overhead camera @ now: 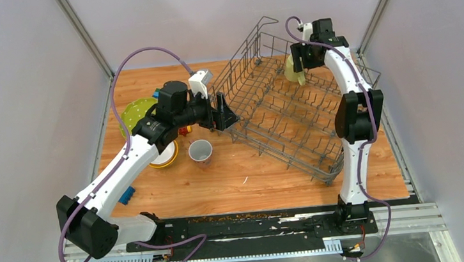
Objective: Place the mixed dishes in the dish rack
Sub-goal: Turn the cup upside down in the dish rack.
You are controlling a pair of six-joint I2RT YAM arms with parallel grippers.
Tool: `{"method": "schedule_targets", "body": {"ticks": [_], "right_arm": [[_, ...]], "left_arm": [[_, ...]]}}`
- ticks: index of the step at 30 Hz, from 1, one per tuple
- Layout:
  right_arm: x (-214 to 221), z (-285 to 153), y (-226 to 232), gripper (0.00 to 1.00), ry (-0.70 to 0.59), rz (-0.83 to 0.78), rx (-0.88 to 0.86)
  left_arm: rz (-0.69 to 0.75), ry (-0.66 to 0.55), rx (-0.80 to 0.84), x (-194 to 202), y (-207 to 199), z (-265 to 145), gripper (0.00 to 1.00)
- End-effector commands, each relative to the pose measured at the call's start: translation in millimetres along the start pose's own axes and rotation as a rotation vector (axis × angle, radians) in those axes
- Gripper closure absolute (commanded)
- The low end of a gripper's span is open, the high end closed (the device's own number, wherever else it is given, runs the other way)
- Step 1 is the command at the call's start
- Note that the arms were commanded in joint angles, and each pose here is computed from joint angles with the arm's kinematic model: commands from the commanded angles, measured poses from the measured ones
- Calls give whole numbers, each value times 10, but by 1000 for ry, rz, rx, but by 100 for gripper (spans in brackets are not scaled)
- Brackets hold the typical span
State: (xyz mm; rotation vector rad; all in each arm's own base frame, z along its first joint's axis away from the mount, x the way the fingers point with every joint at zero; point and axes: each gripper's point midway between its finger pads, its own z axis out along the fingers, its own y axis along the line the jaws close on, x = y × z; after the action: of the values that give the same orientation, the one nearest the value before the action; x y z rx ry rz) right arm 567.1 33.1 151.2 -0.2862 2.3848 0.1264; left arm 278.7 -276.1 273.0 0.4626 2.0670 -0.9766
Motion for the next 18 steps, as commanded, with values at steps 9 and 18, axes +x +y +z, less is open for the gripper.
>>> {"method": "schedule_targets", "body": {"ticks": [9,18], "right_arm": [[-44,153,-326,34,-29,114,65],[167,264,-388,34,15,193,-10]], "left_arm": [[80,-55,96,-166,-213,-28,0],[295,36,131,35,-412,228,0]]}}
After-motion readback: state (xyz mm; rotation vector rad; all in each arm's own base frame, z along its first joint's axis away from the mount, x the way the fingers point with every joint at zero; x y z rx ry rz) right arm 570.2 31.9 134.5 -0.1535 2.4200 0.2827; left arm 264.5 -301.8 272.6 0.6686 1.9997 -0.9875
